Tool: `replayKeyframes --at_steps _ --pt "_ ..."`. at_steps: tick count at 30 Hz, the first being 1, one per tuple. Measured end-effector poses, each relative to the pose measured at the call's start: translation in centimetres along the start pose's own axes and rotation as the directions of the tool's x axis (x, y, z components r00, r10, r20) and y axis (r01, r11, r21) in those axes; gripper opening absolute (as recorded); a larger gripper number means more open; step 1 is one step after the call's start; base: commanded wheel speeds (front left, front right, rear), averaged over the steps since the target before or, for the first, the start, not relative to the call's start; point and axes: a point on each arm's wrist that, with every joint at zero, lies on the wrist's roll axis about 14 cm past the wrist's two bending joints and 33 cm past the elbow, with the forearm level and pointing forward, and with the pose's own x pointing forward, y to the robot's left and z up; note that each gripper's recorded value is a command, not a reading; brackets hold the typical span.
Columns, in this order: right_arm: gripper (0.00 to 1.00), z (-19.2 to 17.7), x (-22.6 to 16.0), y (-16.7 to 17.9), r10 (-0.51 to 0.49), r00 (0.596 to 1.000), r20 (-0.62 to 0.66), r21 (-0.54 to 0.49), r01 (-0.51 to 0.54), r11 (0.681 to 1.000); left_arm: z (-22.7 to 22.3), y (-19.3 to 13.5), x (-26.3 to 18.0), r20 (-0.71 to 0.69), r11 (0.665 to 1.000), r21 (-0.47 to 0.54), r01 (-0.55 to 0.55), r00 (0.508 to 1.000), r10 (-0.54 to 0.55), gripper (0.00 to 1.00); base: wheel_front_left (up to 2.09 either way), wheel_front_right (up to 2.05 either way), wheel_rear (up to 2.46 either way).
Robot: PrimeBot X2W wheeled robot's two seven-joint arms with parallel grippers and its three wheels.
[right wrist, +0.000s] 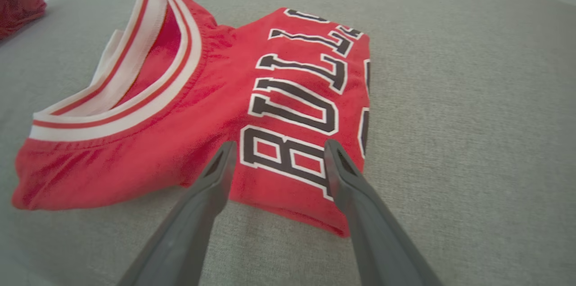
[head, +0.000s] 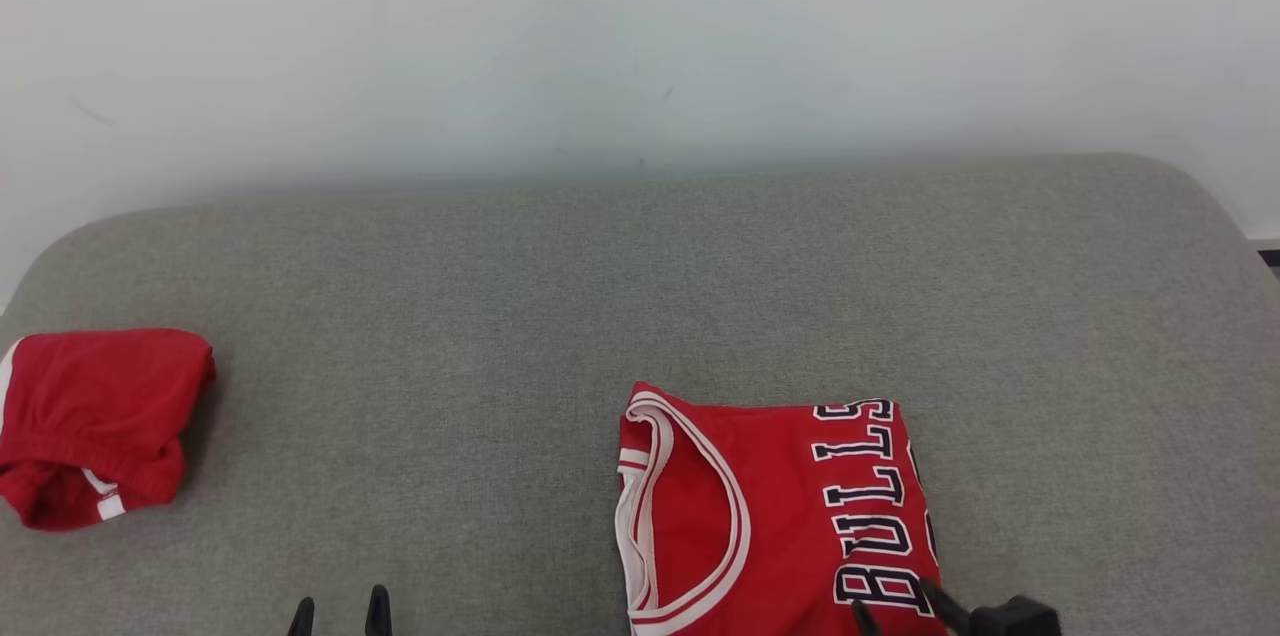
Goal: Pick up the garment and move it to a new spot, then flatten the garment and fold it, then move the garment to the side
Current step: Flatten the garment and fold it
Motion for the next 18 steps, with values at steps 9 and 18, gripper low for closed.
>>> replayKeyframes --at_steps 9,18 --pt "1.00 -2.9 0.5 1.2 0.067 0.990 -0.125 -0.081 -0.077 0.994 -0.2 0.8 -0.4 -0.007 1.000 -0.002 -0.027 1.000 0.027 1.00 0.00 0.00 0.00" --pt "1.00 -4.2 1.7 0.7 0.059 0.977 -0.205 -0.155 -0.092 0.984 -0.8 1.2 -0.5 -0.024 0.999 -0.004 -0.041 0.999 0.041 1.00 0.00 0.00 0.00"
